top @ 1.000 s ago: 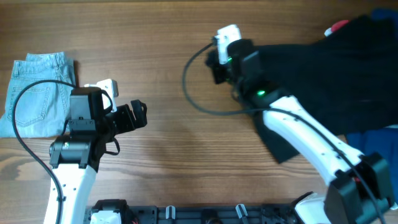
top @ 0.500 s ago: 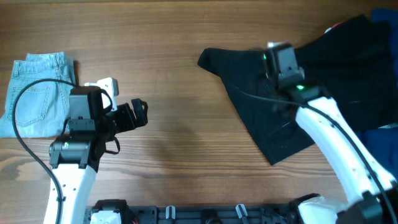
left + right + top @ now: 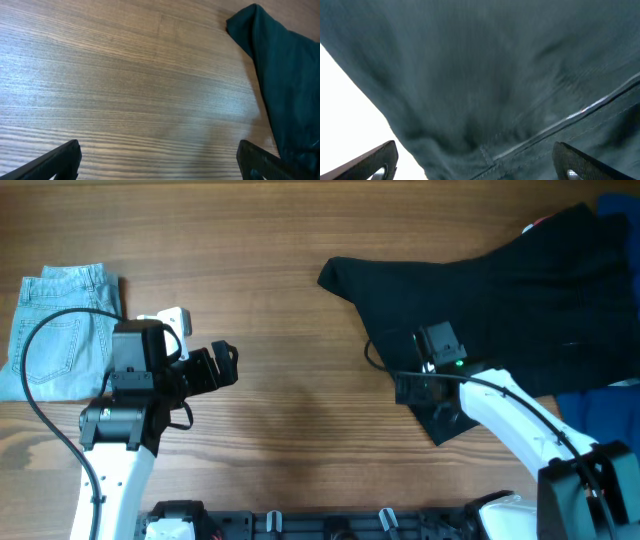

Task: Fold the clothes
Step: 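Drag the black garment with the right gripper toward the table center, then grasp the black garment's edge with the left gripper and pull it left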

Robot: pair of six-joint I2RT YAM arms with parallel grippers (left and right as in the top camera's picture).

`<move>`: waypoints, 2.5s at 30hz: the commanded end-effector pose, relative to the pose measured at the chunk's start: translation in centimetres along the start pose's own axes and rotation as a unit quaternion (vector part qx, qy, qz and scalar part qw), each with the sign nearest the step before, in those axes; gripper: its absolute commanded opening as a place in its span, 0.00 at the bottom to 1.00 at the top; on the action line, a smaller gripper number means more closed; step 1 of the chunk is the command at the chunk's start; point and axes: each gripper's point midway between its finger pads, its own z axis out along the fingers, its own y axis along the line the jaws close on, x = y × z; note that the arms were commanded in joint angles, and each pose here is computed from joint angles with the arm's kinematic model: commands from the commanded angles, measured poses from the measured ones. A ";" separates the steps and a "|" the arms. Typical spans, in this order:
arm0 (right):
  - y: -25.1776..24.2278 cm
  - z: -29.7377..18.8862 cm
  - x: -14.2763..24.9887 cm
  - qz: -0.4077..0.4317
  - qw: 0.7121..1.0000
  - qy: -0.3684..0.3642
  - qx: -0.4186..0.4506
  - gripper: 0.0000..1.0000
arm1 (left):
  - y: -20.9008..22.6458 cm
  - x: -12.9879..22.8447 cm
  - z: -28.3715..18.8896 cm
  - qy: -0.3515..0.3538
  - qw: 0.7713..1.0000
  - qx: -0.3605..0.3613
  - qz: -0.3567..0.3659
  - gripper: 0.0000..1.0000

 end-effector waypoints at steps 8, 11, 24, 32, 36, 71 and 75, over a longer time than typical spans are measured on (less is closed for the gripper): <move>1.9 1.7 2.3 -0.008 0.998 0.027 -0.060 0.25 | -0.5 -0.3 -0.1 -0.001 1.000 0.009 -0.005 1.00; 2.0 1.7 2.3 -0.009 0.998 0.026 -0.062 0.04 | -0.5 -0.3 -0.1 -0.001 1.000 0.009 -0.005 1.00; 23.1 -14.5 0.5 -0.372 0.846 -0.079 -0.373 0.04 | -0.5 -0.3 -0.1 -0.001 1.000 0.009 -0.005 1.00; 28.1 -24.6 -3.0 -0.382 0.806 -0.195 -0.409 0.04 | -0.5 -0.3 -0.1 -0.001 1.000 0.009 -0.005 1.00; 11.7 -19.0 -15.1 -0.030 0.960 -0.269 -0.075 0.04 | -0.5 -0.3 -0.1 -0.001 1.000 0.009 -0.005 1.00; -18.6 -15.0 -3.9 0.405 0.903 -0.015 0.144 0.78 | -15.0 4.7 8.9 0.097 0.978 0.176 0.062 0.98; -17.6 -16.6 -6.0 0.360 0.926 -0.074 0.092 0.79 | -20.4 9.2 12.5 0.123 0.961 0.224 0.107 0.98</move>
